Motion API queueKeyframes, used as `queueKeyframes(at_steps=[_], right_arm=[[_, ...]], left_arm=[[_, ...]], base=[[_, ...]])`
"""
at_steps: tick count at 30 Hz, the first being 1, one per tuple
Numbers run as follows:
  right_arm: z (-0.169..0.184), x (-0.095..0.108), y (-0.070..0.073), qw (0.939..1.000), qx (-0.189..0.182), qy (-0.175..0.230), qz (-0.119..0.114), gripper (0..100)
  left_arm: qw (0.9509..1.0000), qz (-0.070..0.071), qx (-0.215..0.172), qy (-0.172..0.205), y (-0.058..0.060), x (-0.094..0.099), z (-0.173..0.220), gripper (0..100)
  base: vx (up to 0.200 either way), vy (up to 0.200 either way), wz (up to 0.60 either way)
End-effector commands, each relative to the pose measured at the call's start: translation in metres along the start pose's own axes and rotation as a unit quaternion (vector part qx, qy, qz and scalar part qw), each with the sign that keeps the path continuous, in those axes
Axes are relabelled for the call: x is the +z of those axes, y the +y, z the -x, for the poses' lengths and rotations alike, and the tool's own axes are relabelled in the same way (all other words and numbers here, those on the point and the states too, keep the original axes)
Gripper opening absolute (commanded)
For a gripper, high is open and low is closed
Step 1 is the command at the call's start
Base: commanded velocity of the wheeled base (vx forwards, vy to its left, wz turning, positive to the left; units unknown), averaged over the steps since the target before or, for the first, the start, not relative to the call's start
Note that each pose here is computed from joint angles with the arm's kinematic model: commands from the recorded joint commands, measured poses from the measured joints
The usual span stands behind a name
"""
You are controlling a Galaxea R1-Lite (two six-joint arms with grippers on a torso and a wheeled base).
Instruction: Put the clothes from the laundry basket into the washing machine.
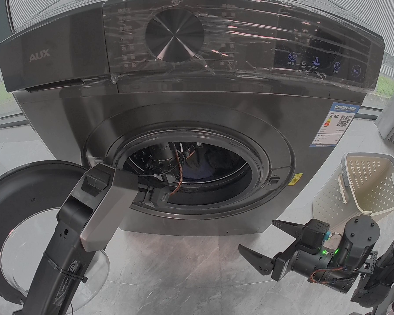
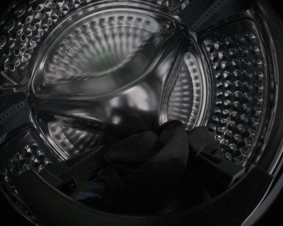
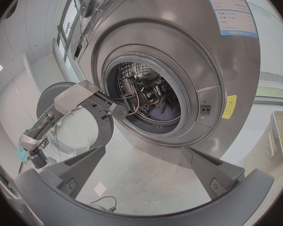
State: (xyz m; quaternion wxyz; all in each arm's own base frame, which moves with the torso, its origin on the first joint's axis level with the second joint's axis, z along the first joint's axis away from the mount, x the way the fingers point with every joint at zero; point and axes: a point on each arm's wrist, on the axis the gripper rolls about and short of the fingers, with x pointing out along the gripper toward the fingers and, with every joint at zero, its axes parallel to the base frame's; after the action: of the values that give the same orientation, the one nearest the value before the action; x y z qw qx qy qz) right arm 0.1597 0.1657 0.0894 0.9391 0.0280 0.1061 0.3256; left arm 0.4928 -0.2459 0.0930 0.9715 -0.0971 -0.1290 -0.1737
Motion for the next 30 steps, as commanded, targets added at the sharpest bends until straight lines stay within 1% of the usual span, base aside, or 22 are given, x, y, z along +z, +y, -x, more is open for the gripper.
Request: queueKeyframes(at_steps=[1,5,7,9,11,14,16,21,22,25,26,27,30], right_arm=[[0.000,-0.001,0.000,1.0000,0.000,0.002,0.000,100],[0.000,-0.001,0.000,1.0000,0.000,0.002,0.000,100],[0.000,-0.001,0.000,1.0000,0.000,0.002,0.000,100],[0.000,-0.001,0.000,1.0000,0.000,0.002,0.000,100],[0.000,-0.001,0.000,1.0000,0.000,0.002,0.001,100],[0.000,-0.001,0.000,1.0000,0.000,0.002,0.000,100],[0.000,0.000,0.000,1.0000,0.000,0.001,0.000,100],[0.000,0.000,0.000,1.0000,0.000,0.001,-0.001,100],[0.000,-0.001,0.000,1.0000,0.000,0.002,-0.001,100],[0.000,-0.001,0.000,1.0000,0.000,0.003,-0.001,100],[0.000,-0.001,0.000,1.0000,0.000,0.003,-0.001,100],[0.000,-0.001,0.000,1.0000,-0.001,0.004,-0.001,100],[0.000,-0.001,0.000,1.0000,-0.001,0.004,-0.001,100]], left_arm=[[1.0000,-0.001,0.000,0.007,-0.002,-0.004,0.002,100],[0.9998,-0.003,0.000,0.020,-0.003,-0.007,0.005,100],[0.9993,-0.007,0.001,0.037,-0.002,-0.010,0.011,100],[0.9985,-0.015,0.001,0.052,-0.003,-0.011,0.018,100],[0.9978,-0.018,0.002,0.065,-0.002,-0.014,0.024,100],[0.9953,-0.027,0.004,0.093,0.002,-0.021,0.037,100],[0.9942,-0.031,0.002,0.103,0.003,-0.022,0.044,100],[0.9934,-0.032,0.000,0.110,0.003,-0.019,0.056,100],[0.9926,-0.033,-0.001,0.117,0.003,-0.016,0.062,100],[0.9914,-0.034,-0.007,0.126,-0.004,-0.011,0.072,100],[0.9914,-0.034,-0.007,0.126,-0.004,-0.011,0.072,100],[0.9904,-0.032,-0.017,0.133,-0.010,-0.006,0.082,100],[0.9889,-0.029,-0.037,0.141,-0.023,-0.001,0.095,100]], base=[[0.000,0.000,0.00],[0.000,0.000,0.00],[0.000,0.000,0.00],[0.000,0.000,0.00],[0.000,0.000,0.00],[0.000,0.000,0.00],[0.000,0.000,0.00],[0.000,0.000,0.00],[0.000,0.000,0.00],[0.000,0.000,0.00],[0.000,0.000,0.00],[0.000,0.000,0.00],[0.000,0.000,0.00]])
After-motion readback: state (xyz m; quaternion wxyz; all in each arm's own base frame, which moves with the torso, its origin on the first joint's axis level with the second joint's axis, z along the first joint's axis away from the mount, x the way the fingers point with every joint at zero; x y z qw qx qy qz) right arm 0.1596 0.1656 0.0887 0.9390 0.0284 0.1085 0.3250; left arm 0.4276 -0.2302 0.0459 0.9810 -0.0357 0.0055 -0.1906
